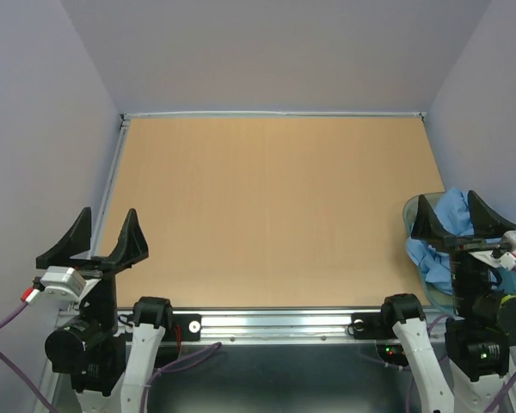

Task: Fold and stack the long sleeve shirts
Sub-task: Grab the shirt from the pile

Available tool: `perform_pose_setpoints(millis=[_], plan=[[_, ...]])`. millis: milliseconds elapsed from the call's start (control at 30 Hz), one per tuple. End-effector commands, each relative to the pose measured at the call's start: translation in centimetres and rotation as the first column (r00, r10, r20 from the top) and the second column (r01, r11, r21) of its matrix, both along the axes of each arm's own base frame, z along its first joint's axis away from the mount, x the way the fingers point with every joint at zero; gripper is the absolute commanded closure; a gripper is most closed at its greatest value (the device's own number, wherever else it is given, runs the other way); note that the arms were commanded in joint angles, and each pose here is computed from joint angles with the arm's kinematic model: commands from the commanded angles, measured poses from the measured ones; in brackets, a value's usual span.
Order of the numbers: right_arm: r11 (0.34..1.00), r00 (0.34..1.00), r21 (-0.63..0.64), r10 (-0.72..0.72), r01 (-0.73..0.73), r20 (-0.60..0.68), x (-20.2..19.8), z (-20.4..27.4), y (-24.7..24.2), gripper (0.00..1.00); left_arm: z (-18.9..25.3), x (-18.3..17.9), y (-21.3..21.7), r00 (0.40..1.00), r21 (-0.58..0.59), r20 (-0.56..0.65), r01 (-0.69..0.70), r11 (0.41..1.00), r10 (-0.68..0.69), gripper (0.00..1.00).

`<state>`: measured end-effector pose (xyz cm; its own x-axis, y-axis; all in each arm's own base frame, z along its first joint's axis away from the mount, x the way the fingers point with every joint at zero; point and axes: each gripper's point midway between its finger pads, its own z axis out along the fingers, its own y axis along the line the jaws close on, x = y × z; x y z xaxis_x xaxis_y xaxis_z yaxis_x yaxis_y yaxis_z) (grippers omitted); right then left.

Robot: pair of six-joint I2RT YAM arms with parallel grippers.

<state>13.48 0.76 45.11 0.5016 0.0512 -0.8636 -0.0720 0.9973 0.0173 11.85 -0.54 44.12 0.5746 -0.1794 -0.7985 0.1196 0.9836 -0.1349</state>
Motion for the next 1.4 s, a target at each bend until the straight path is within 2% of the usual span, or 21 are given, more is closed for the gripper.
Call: perform_pose_setpoints(millis=[0, 133, 167, 267, 367, 433, 500, 567, 600, 667, 700, 767, 800, 833, 933, 967, 1033, 1067, 1167, 1300, 1367], plan=[[0.992, 0.997, 0.105, -0.076, 0.077, -0.015, 1.0, -0.5, -1.8, 0.0, 1.5, -3.2, 0.6, 0.996, -0.05, 0.086, 0.008, 0.999, -0.004, 0.01], [0.988, 0.99, 0.116, -0.085, 0.098, -0.116, 4.2, -2.2, -1.7, 0.0, 0.1, 0.5, 0.2, 0.998, -0.102, -0.061, 0.023, 0.995, -0.029, 0.01], [0.967, 0.983, 0.207, -0.12, 0.147, -0.137, 4.7, -2.2, -2.8, 0.0, 0.0, 1.1, 0.2, 0.996, -0.112, -0.079, 0.023, 0.993, -0.032, 0.01], [0.928, 0.952, 0.291, -0.154, 0.232, -0.266, 8.0, -4.5, -3.7, 0.0, -1.4, 4.1, 0.0, 0.984, -0.139, -0.172, 0.014, 0.99, -0.038, 0.01], [0.917, 0.904, 0.283, -0.154, 0.28, -0.398, 11.7, -6.7, -3.5, 0.0, -4.4, 7.8, -0.5, 0.953, -0.129, -0.302, -0.003, 0.992, -0.036, 0.01], [0.874, 0.868, 0.328, -0.182, 0.358, -0.463, 13.0, -7.9, -4.3, 0.0, -7.1, 10.6, -0.8, 0.906, -0.138, -0.422, -0.017, 0.99, -0.043, 0.01], [0.828, 0.781, 0.31, -0.223, 0.468, -0.584, 14.9, -11.1, -5.1, 0.0, -9.2, 12.8, -2.2, 0.851, -0.14, -0.516, 0.029, 0.99, -0.098, 0.01], [0.792, 0.727, 0.29, -0.261, 0.538, -0.636, 15.8, -12.4, -5.8, 0.0, -10.5, 13.9, -2.9, 0.816, -0.154, -0.564, 0.047, 0.987, -0.127, 0.01], [0.747, 0.668, 0.258, -0.314, 0.612, -0.675, 16.4, -14.1, -6.8, 0.0, -11.3, 14.2, -4.0, 0.79, -0.16, -0.586, 0.104, 0.982, -0.18, 0.01], [0.701, 0.585, 0.2, -0.365, 0.685, -0.724, 16.5, -16.4, -7.7, 0.0, -13.6, 15.4, -5.1, 0.729, -0.177, -0.648, 0.138, 0.975, -0.221, 0.01], [0.664, 0.486, 0.109, -0.415, 0.739, -0.769, 16.5, -18.7, -8.5, 0.0, -14.4, 15.6, -5.5, 0.706, -0.183, -0.668, 0.152, 0.971, -0.236, 0.01], [0.623, 0.391, 0.029, -0.453, 0.782, -0.801, 16.5, -20.9, -9.3, 0.0, -16.2, 16.1, -6.6, 0.651, -0.188, -0.708, 0.201, 0.961, -0.274, 0.01], [0.58, 0.311, -0.029, -0.477, 0.814, -0.822, 16.1, -22.5, -10.2, 0.0, -16.9, 16.3, -6.8, 0.633, -0.19, -0.721, 0.21, 0.959, -0.282, 0.01], [0.531, 0.269, -0.034, -0.483, 0.846, -0.833, 15.8, -23.2, -11.5, 0.0, -18.0, 16.5, -7.1, 0.606, -0.189, -0.741, 0.225, 0.956, -0.289, 0.01], [0.456, 0.176, -0.066, -0.467, 0.887, -0.866, 14.9, -26.0, -13.7, 0.0, -19.4, 16.7, -7.4, 0.585, -0.191, -0.755, 0.236, 0.953, -0.296, 0.01], [0.39, 0.142, -0.058, -0.464, 0.919, -0.874, 14.1, -26.8, -15.4, 0.0, -20.3, 16.7, -7.7, 0.568, -0.194, -0.765, 0.247, 0.949, -0.304, 0.01], [0.316, 0.07, -0.095, -0.471, 0.944, -0.879, 13.0, -28.5, -16.9, 0.0, -21.4, 16.9, -8.0, 0.547, -0.198, -0.775, 0.264, 0.944, -0.316, 0.02], [0.248, 0.041, -0.091, -0.481, 0.964, -0.876, 12.3, -29.1, -17.8, 0.0, -22.4, 16.8, -8.4, 0.522, -0.208, -0.787, 0.279, 0.938, -0.33, 0.02], [0.164, 0.023, -0.062, -0.47, 0.985, -0.883, 11.4, -30.3, -18.7, 0.0, -24.7, 17.1, -8.9, 0.466, -0.23, -0.813, 0.295, 0.928, -0.349, 0.02], [0.094, -0.027, -0.077, -0.452, 0.993, -0.892, 11.0, -32.2, -19.7, 0.0, -26.4, 17.1, -9.5, 0.42, -0.248, -0.83, 0.312, 0.917, -0.368, 0.02], [0.092, -0.035, -0.081, -0.42, 0.992, -0.907, 11.1, -33.3, -19.5, 0.0, -26.2, 17.2, -9.5, 0.423, -0.245, -0.828, 0.316, 0.917, -0.367, 0.02]])
